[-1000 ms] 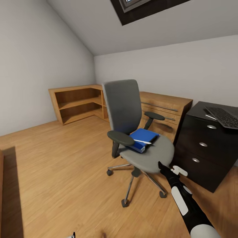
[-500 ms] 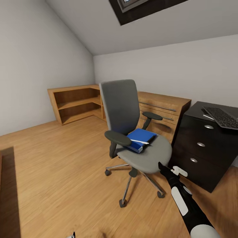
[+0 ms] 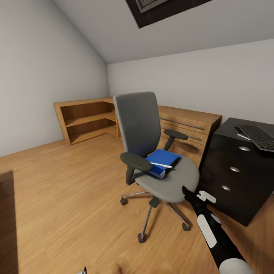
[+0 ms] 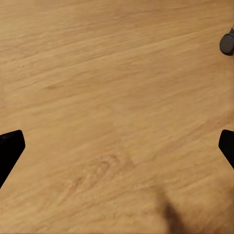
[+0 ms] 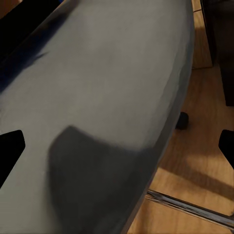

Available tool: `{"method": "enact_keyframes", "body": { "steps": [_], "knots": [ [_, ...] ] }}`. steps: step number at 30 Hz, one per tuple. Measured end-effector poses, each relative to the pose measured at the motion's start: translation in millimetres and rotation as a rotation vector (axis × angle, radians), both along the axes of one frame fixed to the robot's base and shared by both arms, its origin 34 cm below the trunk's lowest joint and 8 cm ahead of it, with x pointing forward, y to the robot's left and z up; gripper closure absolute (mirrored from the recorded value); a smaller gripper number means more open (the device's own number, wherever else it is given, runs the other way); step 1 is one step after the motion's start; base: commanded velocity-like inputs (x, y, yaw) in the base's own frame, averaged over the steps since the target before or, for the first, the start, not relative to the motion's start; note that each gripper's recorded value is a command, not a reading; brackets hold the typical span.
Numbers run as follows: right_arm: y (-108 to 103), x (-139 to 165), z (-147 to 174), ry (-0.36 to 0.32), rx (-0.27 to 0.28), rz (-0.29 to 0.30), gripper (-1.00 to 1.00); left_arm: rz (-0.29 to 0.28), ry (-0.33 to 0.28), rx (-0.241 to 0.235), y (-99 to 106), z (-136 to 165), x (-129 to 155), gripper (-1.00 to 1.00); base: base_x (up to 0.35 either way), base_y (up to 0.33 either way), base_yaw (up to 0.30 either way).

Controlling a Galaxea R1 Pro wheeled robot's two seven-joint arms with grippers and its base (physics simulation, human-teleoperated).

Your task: In the bedroom, organize the workspace by keeping the computer under the desk, ensuring the monitor is on the desk, placing the keyboard on the desk next to the monitor, placing the mouse on the desk next to the keyboard, moving the folder from the swivel chair onto the desk next to the mouse, stacking the notebook on top of the folder with the pen on top of the notebook, and positioning the swivel chair next to the desk.

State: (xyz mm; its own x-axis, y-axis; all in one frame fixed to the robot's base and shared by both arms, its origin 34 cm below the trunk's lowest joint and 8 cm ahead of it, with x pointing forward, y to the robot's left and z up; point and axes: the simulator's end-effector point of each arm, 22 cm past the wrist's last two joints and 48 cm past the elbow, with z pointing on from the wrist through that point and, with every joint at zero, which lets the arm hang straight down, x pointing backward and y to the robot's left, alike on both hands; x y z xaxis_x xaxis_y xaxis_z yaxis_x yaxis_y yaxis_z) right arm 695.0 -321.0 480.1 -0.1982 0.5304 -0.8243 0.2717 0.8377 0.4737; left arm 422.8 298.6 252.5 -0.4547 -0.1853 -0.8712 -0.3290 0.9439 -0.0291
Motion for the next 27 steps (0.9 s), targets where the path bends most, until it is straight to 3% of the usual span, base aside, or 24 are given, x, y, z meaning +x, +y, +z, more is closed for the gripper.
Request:
{"method": "enact_keyframes", "body": {
  "steps": [8, 19, 27],
  "knots": [
    [-1.3, 0.8, 3.2, -0.006, -0.003, -0.003, -1.0, 0.0, -0.001, 0.0, 0.1, 0.2, 0.1, -1.0, 0.084, 0.157, 0.0],
    [-1.0, 1.2, 5.0, -0.01, -0.003, -0.003, -1.0, 0.0, -0.001, 0.0, 0.1, 0.4, 0.3, -1.0, 0.208, 0.203, 0.0],
    [-0.6, 1.3, 5.4, -0.011, -0.004, -0.002, -1.0, 0.0, -0.001, 0.0, 0.0, 0.3, 0.1, -1.0, 0.23, 0.04, 0.0]
  ]
}}
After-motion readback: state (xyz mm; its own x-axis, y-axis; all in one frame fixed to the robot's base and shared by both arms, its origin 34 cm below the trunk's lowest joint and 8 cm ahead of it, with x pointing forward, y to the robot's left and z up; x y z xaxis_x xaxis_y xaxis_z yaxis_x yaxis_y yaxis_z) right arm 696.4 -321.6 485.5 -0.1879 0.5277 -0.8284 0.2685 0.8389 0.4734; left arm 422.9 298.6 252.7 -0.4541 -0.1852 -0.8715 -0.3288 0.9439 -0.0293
